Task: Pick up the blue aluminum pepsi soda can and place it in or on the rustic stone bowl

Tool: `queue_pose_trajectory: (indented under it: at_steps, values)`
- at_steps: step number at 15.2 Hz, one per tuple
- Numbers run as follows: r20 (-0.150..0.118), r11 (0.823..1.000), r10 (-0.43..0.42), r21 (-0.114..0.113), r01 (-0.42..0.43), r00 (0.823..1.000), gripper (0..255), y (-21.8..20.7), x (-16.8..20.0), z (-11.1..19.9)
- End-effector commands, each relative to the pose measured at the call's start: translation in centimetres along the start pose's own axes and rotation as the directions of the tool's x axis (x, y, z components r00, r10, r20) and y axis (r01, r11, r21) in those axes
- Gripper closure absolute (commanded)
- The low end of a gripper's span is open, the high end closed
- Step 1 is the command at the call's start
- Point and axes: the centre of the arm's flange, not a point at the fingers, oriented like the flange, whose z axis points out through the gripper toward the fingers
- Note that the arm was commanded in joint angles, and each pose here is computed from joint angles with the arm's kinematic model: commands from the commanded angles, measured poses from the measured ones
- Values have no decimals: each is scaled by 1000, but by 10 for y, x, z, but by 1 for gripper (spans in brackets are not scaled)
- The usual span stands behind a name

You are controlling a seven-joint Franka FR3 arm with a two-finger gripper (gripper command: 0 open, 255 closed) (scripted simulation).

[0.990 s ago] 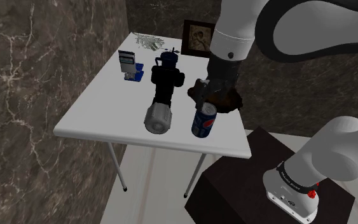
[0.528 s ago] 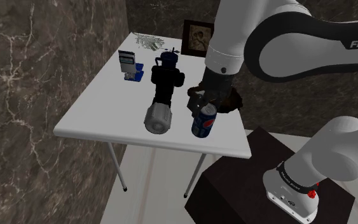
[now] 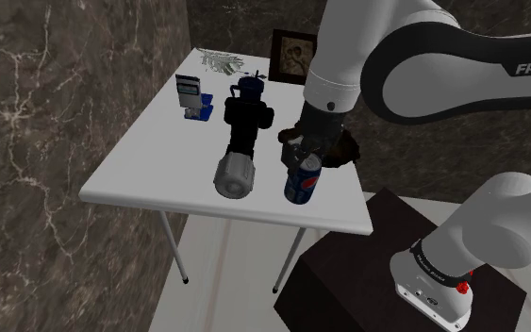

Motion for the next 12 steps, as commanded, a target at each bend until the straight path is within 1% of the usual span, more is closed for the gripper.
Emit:
queue_pose_trajectory:
  at_steps: [1, 9, 12]
  values:
    - [0, 1000, 0, 0, 0, 1000, 255, 0, 0, 0]
    - [0, 1000, 0, 0, 0, 1000, 255, 0, 0, 0]
    - [0, 1000, 0, 0, 0, 1000, 255, 0, 0, -16]
